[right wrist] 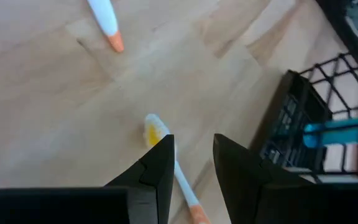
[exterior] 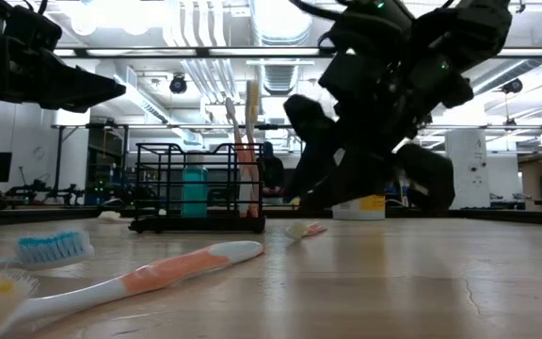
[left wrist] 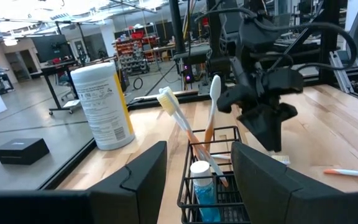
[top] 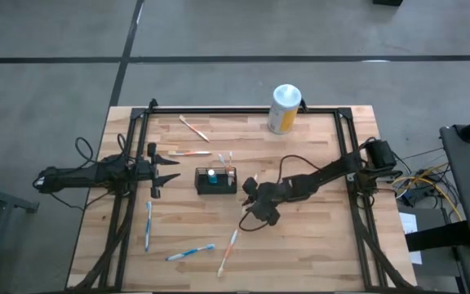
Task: Pick & Place toothbrushing station
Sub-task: Put the orange toothbrush into the right section of the wire organizer
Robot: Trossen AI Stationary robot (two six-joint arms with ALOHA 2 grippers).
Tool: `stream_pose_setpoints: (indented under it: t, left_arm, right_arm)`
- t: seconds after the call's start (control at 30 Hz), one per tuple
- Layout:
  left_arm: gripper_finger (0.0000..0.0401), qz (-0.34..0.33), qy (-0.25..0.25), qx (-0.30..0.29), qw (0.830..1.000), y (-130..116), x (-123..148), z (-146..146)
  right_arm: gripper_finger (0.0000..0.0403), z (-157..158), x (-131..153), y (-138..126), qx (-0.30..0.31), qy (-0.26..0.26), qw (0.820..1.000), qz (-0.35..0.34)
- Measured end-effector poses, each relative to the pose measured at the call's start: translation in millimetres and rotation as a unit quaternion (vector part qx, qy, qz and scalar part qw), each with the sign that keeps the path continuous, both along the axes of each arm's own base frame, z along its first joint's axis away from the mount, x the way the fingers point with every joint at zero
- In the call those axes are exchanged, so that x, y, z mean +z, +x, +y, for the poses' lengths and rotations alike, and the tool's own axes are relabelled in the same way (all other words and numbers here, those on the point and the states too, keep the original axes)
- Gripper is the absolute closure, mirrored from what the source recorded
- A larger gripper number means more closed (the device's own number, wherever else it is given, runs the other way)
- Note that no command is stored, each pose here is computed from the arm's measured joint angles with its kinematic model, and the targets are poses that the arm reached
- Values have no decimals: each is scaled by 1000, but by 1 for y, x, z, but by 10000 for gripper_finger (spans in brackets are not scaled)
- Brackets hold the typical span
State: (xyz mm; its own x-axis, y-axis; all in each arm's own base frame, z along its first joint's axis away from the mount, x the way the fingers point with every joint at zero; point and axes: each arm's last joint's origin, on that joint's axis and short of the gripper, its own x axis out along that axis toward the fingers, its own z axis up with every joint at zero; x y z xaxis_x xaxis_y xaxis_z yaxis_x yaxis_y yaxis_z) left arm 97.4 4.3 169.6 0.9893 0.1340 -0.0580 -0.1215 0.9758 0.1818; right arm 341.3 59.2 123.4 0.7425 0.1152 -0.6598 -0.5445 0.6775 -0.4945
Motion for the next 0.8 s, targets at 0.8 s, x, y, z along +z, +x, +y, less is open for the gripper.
stream_pose_setpoints:
  t: [0.8]
  left_arm:
    - [215, 0, 0, 0, 1000, 0, 0, 0]
  right_arm:
    - [296, 4, -5, 5, 29, 2, 999, 27]
